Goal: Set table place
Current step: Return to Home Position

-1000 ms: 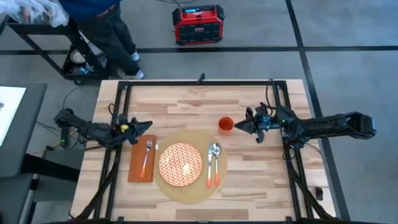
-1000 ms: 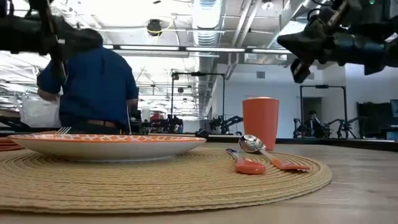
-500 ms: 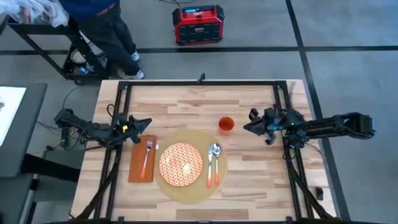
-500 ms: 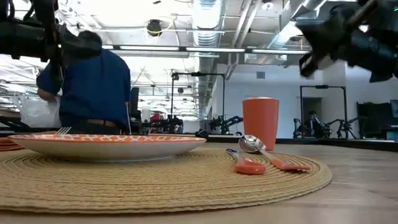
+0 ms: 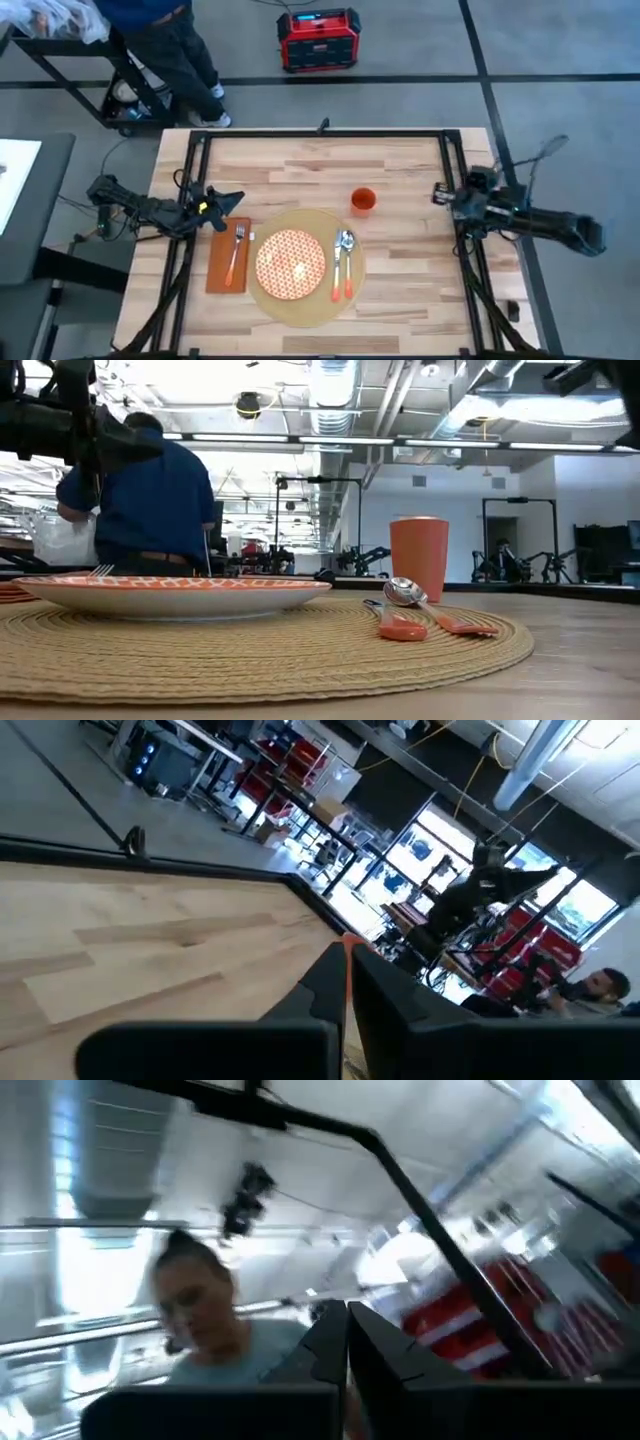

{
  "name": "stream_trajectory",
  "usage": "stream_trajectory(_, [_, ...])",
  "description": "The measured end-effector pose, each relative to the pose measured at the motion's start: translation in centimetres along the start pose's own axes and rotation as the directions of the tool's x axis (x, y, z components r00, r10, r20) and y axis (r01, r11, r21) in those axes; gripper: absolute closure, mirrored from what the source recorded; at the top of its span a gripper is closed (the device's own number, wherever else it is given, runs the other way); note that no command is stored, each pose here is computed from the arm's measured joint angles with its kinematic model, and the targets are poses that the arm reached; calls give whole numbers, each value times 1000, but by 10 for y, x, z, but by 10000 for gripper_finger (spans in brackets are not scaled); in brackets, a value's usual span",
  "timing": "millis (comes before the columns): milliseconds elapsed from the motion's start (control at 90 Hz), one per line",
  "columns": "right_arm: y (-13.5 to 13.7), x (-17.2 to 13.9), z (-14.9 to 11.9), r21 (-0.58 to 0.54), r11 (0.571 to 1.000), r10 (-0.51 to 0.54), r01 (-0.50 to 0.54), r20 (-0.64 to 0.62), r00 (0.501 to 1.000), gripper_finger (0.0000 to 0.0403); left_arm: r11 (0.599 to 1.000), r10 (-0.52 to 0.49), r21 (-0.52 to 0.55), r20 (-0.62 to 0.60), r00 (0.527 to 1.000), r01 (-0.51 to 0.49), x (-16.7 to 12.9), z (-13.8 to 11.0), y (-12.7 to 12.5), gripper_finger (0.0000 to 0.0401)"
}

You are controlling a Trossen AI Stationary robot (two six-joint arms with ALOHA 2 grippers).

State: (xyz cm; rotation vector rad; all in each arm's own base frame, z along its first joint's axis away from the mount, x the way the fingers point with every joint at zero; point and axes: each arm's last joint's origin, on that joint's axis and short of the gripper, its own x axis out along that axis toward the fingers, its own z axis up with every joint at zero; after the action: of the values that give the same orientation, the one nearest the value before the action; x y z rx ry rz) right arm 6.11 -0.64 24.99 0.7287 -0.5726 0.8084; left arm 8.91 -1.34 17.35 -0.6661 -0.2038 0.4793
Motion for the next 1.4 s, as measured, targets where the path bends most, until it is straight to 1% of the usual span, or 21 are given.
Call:
stream_trajectory(44, [0,-2,-1,45,998,-40,40,-1,999,403,1000,0,3,0,1000,0,0,0,0,401])
stream_trajectory(100, [-8,-7,-5,117,979,-164,166,-22,986,403,1000,1,21,0,1000,-1,0,0,0,401])
stream_trajectory(156, [-16,-13,-11,115,953,-276,279,-44,960,403,1000,1,24,0,1000,-1,0,0,0,401])
stream_trajectory(189, [-22,-16,-14,73,937,-337,341,-56,940,403,1000,1,18,0,1000,-1,0,0,0,401])
stream_trajectory(256, [-29,-17,-17,-33,916,-401,400,-64,914,403,1000,-1,8,-2,1000,1,0,0,0,401])
stream_trajectory(300, [-29,-16,-18,-131,915,-392,382,-59,918,403,1000,-10,7,-14,1000,11,0,0,0,401])
stream_trajectory(367, [-29,-15,-22,-226,902,-393,369,-72,917,403,999,-49,5,-45,998,49,0,0,-2,401])
stream_trajectory(467, [-36,-16,-37,-291,868,-457,403,-149,877,403,995,-101,13,-98,990,103,0,-2,-3,401])
stream_trajectory(533, [-42,-19,-49,-346,802,-565,487,-171,807,403,990,-136,18,-130,982,139,-1,-3,-4,401])
stream_trajectory(622, [-46,-22,-62,-456,670,-705,586,-143,695,403,984,-153,68,-145,978,164,-1,-3,-4,401])
stream_trajectory(667, [-44,-22,-65,-518,615,-739,594,-115,664,403,981,-154,92,-146,977,168,-1,-3,-4,401])
stream_trajectory(756, [-39,-20,-70,-619,548,-759,562,-86,645,403,973,-158,143,-153,975,180,-1,-4,-4,401])
stream_trajectory(844, [-35,-20,-76,-667,528,-765,526,-105,635,403,966,-160,178,-157,974,188,-1,-4,-4,401])
stream_trajectory(878, [-35,-20,-77,-674,507,-779,537,-92,620,403,965,-160,184,-157,975,188,-1,-4,-4,401])
stream_trajectory(956, [-34,-21,-76,-693,422,-822,585,-20,569,403,964,-159,186,-158,975,188,-1,-4,-4,401])
stream_trajectory(1044, [-34,-22,-74,-735,318,-852,599,56,521,403,963,-158,192,-159,975,187,-1,-5,-4,401])
stream_trajectory(1200, [-38,-23,-68,-771,226,-865,596,123,487,403,953,-134,254,-130,982,164,-1,-3,-4,401])
stream_trajectory(1244, [-40,-25,-68,-764,212,-878,610,125,461,403,950,-125,272,-116,985,152,-1,-3,-4,401])
stream_trajectory(1289, [-43,-27,-69,-753,216,-888,622,113,446,403,945,-121,290,-108,987,148,0,-2,-4,401])
stream_trajectory(1344, [-44,-28,-69,-735,251,-884,630,90,458,403,943,-119,298,-108,987,147,0,-3,-3,401])
stream_trajectory(1400, [-45,-27,-69,-723,304,-871,620,52,488,403,943,-121,298,-107,987,148,0,-2,-4,401])
